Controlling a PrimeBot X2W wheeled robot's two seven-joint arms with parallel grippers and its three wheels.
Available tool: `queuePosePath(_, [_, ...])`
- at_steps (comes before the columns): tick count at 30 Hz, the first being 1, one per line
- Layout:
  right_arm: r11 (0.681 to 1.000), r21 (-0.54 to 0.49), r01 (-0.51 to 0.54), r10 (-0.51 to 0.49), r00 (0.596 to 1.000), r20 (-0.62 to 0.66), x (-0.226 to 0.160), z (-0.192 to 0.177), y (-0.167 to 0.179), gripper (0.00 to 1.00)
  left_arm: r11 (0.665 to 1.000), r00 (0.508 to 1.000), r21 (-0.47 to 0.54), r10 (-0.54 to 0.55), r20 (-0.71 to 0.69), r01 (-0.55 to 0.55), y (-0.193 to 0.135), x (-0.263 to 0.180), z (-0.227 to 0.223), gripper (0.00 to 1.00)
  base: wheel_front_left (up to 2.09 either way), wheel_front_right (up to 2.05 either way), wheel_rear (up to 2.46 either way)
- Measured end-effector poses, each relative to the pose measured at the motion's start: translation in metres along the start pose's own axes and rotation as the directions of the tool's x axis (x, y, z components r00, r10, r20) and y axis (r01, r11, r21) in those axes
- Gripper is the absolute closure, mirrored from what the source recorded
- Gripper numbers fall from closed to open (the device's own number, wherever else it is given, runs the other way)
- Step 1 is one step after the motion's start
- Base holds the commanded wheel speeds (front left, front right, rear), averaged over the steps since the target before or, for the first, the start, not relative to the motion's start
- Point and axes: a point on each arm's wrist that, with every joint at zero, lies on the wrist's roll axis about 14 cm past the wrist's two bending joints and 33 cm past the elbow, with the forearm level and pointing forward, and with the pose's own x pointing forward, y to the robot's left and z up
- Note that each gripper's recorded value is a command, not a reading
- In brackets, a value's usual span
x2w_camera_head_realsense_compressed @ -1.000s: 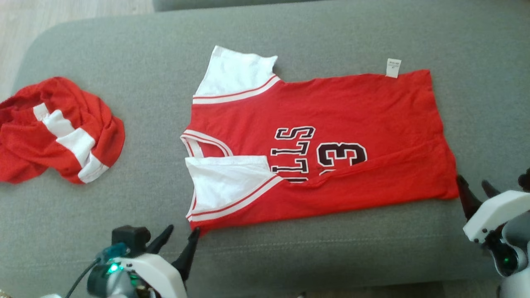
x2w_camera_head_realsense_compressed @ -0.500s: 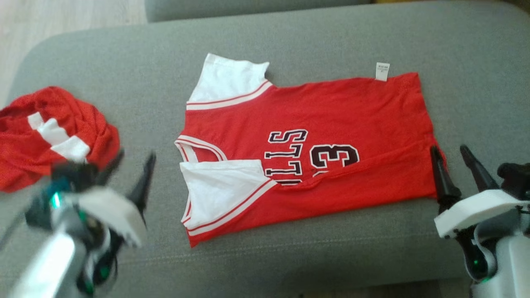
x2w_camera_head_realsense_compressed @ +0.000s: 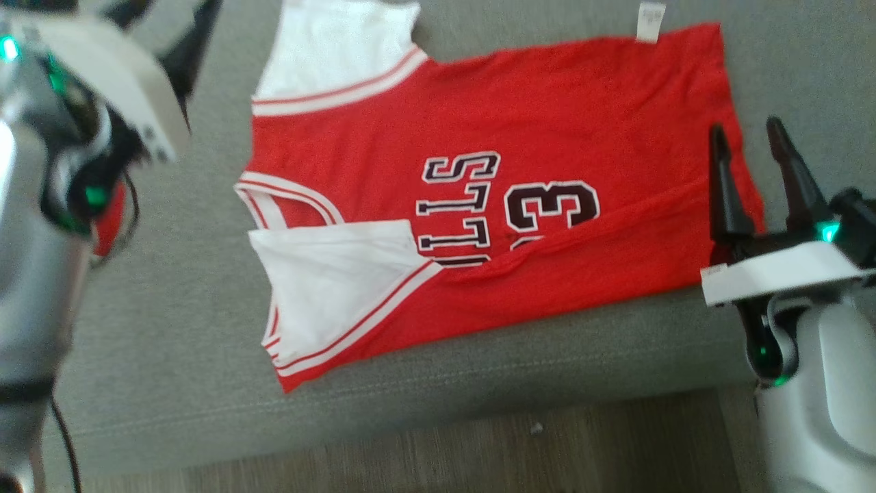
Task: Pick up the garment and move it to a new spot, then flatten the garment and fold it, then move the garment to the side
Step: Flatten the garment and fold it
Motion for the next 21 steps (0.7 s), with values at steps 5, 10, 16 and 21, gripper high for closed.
queuePosePath(5, [1.000, 0.000, -0.006, 0.006, 1.000, -0.021, 0.021, -0.017, -0.002, 0.00, 1.000, 0.993, 0.010, -0.016, -0.118, 0.017, 0.009, 0.050, -0.016, 0.00, 0.00, 0.00, 0.00])
queuePosePath(10, [1.000, 0.001, 0.000, 0.000, 0.999, -0.036, 0.035, -0.033, -0.007, 0.00, 1.000, 0.974, 0.006, -0.023, -0.225, 0.025, 0.014, 0.093, -0.048, 0.00, 0.00, 0.00, 0.00])
queuePosePath(16, [0.999, 0.004, 0.035, -0.034, 0.997, -0.068, 0.034, -0.053, -0.019, 0.00, 0.999, 0.947, 0.024, -0.023, -0.321, 0.033, 0.016, 0.123, -0.084, 0.00, 0.00, 0.00, 0.00])
queuePosePath(21, [0.997, -0.003, 0.077, -0.077, 0.992, -0.100, 0.027, -0.067, -0.034, 0.00, 0.996, 0.917, 0.079, -0.013, -0.398, 0.048, 0.021, 0.138, -0.116, 0.00, 0.00, 0.00, 0.00])
